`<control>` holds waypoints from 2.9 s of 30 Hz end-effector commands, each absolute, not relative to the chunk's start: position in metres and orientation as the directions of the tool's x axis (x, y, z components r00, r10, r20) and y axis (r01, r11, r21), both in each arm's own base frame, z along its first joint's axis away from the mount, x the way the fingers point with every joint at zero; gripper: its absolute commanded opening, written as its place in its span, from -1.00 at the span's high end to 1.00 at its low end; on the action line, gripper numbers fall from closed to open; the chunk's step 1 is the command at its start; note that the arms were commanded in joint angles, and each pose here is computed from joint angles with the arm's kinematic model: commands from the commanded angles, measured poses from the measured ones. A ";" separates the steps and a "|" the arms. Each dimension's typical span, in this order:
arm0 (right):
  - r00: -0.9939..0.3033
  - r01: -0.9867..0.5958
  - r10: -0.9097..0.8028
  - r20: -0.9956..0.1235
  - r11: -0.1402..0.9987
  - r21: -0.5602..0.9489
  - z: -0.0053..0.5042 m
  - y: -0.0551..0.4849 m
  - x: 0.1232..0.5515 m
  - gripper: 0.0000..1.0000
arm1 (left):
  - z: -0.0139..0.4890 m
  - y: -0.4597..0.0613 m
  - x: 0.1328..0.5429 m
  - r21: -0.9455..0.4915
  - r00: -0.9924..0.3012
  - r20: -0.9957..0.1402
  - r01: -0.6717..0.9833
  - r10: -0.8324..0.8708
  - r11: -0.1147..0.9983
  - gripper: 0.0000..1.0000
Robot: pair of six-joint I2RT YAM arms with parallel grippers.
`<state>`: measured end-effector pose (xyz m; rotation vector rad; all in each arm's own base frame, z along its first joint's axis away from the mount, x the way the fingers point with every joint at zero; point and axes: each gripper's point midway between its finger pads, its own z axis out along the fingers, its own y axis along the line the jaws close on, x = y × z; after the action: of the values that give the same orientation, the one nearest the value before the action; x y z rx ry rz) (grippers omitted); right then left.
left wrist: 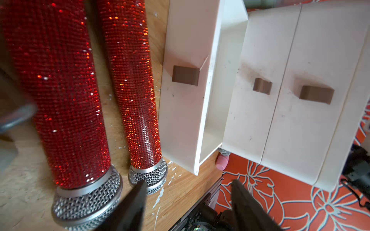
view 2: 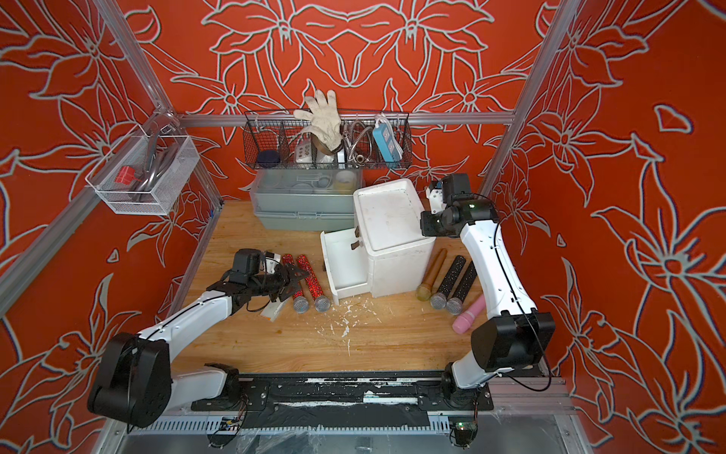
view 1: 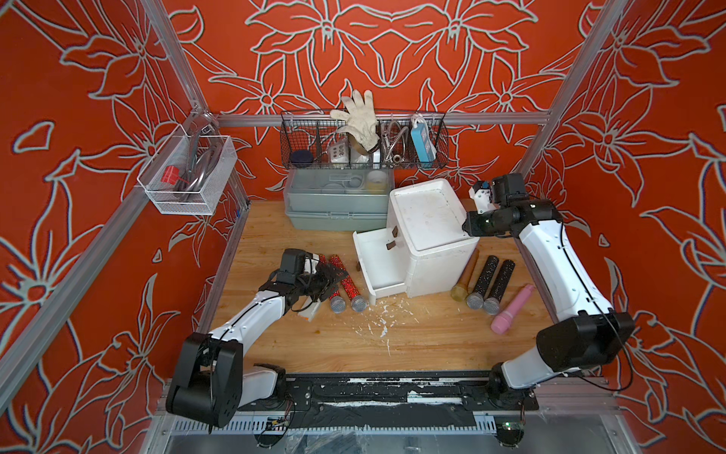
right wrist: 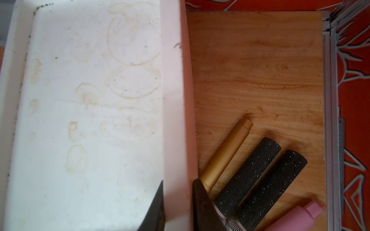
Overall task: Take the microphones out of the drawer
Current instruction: Close the drawer in the storage box, then reset both arms
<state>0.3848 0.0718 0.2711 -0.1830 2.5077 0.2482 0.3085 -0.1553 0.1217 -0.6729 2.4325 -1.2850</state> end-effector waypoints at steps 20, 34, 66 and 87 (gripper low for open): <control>-0.817 -0.196 -0.048 -0.575 0.960 0.198 0.266 0.078 0.383 1.00 | 0.086 -0.185 0.396 -0.838 -0.807 -0.079 -0.264 -0.585 0.477 1.00; -0.818 -0.207 -0.047 -0.574 0.954 0.217 0.266 0.082 0.382 1.00 | 0.083 -0.241 0.417 -0.865 -0.852 -0.071 -0.207 -0.519 0.457 1.00; -0.821 -0.197 -0.018 -0.570 0.947 0.254 0.268 0.087 0.386 0.08 | 0.100 -0.321 0.417 -0.871 -0.908 -0.114 -0.105 -0.404 0.481 0.26; -0.601 0.284 0.097 -0.794 0.954 -0.098 0.319 -0.038 0.336 -0.99 | 0.209 -0.102 0.337 -0.582 -0.771 -0.474 -0.089 -0.425 0.809 -1.00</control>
<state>0.3450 -0.0087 0.3314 0.1521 2.2485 -0.1098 0.3626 -0.1347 0.2177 -0.4081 2.2969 -0.9394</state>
